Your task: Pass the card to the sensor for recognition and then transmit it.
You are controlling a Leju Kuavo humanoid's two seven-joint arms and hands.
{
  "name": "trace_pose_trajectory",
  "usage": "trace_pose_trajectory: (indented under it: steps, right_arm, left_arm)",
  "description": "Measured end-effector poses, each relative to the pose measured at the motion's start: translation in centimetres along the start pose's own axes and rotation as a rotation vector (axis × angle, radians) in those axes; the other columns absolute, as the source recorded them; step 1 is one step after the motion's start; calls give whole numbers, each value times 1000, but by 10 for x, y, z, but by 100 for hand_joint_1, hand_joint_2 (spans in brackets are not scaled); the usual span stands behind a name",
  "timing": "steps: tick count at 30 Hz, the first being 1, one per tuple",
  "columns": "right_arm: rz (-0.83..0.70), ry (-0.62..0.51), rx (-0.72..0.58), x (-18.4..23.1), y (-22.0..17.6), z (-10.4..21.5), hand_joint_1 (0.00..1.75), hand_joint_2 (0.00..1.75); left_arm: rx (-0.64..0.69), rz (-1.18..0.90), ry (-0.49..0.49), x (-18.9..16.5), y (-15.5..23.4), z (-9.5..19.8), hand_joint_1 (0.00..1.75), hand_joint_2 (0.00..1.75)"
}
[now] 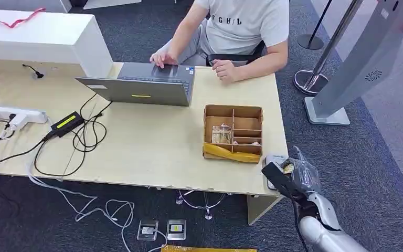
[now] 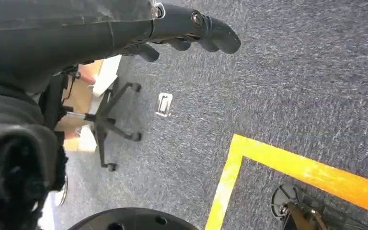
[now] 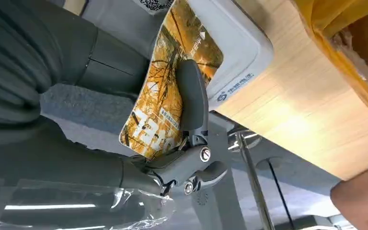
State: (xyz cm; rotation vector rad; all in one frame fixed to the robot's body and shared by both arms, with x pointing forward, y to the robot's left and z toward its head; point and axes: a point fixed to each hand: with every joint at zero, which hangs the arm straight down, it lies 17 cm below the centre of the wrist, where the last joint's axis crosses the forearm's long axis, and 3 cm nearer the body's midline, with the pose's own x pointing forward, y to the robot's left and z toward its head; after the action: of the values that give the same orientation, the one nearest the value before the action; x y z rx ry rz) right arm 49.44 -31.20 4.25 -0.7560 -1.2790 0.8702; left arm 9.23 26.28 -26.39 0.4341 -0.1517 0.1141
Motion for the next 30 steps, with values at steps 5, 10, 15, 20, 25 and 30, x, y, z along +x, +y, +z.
trace_pose_trajectory:
  steps: [5, 10, 15, 20, 25, 30]
  right_arm:
    - [-45, 19, -23, -5, -9, -4, 175, 175]
    - [-221, 66, -33, -4, -35, -14, 175, 175]
    - [-523, 49, -50, 22, -69, -25, 175, 175]
    - [-624, -39, -135, 66, -138, -42, 175, 175]
    - [-650, -167, -217, 133, -226, -52, 175, 175]
    - [-637, -229, -210, 168, -236, -53, 175, 175]
  left_arm:
    - [2, -7, -9, 1, 0, 0, 0, 0]
    - [2, 1, 3, -1, 0, 0, 0, 0]
    - [0, 7, 22, -5, 0, 0, 0, 0]
    - [0, 16, 44, -8, 0, 0, 0, 0]
    - [-3, 44, 72, -13, -3, 2, 0, 0]
    - [-9, 37, 65, -11, -5, 3, 0, 0]
